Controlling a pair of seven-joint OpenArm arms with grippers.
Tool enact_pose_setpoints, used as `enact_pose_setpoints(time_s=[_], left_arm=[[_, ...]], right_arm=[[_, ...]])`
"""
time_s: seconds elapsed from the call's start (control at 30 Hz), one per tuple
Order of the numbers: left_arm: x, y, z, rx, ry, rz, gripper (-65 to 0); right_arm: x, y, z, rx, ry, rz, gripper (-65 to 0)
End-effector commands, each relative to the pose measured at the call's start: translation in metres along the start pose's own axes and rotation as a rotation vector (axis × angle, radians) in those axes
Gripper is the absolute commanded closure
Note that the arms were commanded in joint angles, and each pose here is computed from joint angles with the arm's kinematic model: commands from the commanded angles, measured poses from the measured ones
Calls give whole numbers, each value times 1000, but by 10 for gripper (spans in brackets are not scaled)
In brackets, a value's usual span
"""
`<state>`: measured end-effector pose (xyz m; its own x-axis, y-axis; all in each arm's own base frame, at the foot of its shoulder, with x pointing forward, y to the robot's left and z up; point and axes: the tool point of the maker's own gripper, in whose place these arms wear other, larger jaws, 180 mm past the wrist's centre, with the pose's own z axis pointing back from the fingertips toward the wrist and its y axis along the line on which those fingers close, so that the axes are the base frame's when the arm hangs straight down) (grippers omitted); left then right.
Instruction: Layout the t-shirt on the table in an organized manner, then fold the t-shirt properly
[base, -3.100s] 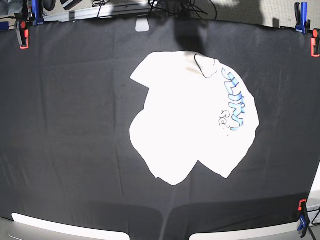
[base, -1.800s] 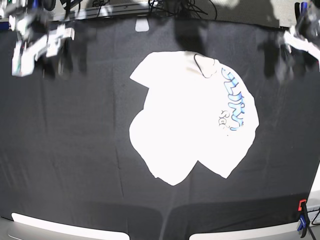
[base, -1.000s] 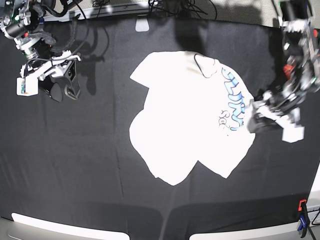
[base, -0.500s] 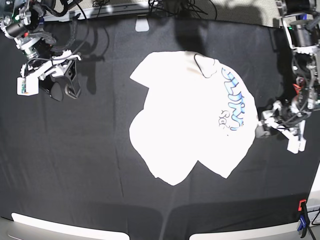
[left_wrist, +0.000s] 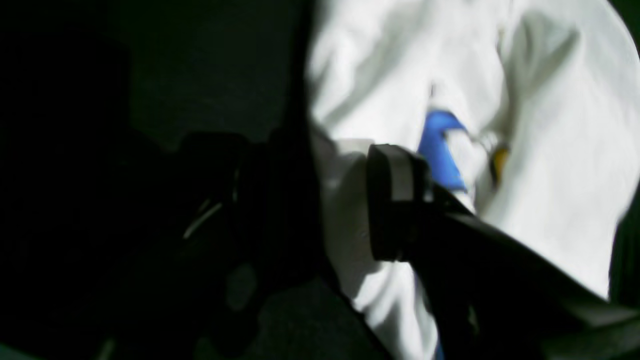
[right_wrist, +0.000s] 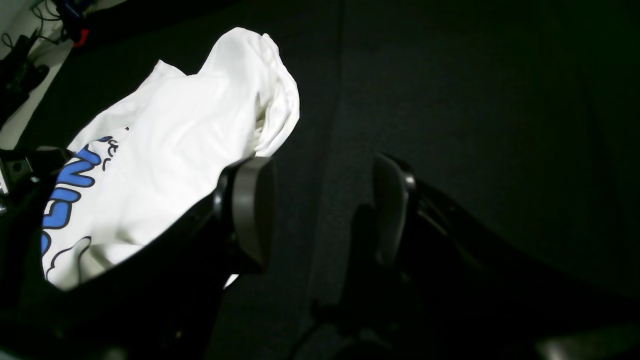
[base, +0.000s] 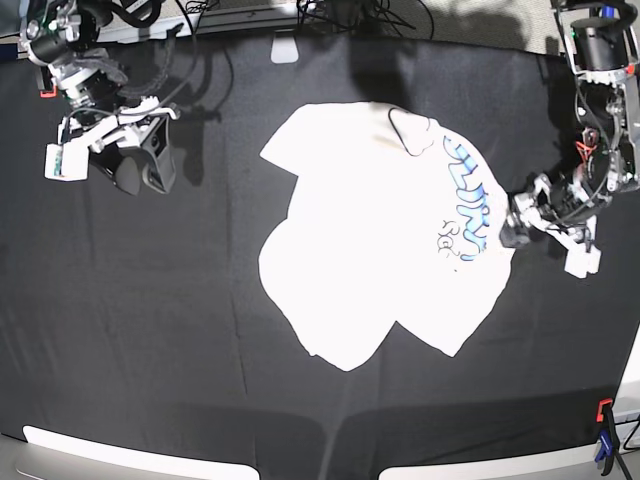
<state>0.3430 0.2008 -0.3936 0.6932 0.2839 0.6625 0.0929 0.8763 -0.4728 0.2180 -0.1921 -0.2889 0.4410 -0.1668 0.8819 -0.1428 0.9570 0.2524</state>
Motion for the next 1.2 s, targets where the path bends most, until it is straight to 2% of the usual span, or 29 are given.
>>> enact_pose_setpoints(time_s=[0.0,0.3,0.47,0.53,0.63,0.67,0.77,0.9,1.0,1.17], left_arm=[[20,-4,3,-14,-54,-25,-283],[11,-29,-9,-87,-60,-11,-283],[11,-31,-10,-93,-63,-12,-278],[14,-32,-10,-95,-72,-15,-224],[32,-32,-9,-97,-150,-21,-24],[43,-31,-6,-96,-198,-24,0],[78,-24,6,-81,-329,-53,0],[126,-18,21,-56,-369,-146,0],[159,-15,33,-33,-352,-215,0],[169,-15,40,-39,-265,-233,0]], right_arm=[[11,4,1,17,-43,12,-307],[12,4,1,17,-43,12,-307],[12,4,1,17,-44,13,-307],[12,4,1,17,-44,13,-307],[12,4,1,17,-44,13,-307],[12,4,1,17,-43,13,-307],[12,4,1,17,-43,13,-307],[12,4,1,17,-43,13,-307],[10,9,1,43,-37,26,-307],[0,49,-12,200,15,60,-307]])
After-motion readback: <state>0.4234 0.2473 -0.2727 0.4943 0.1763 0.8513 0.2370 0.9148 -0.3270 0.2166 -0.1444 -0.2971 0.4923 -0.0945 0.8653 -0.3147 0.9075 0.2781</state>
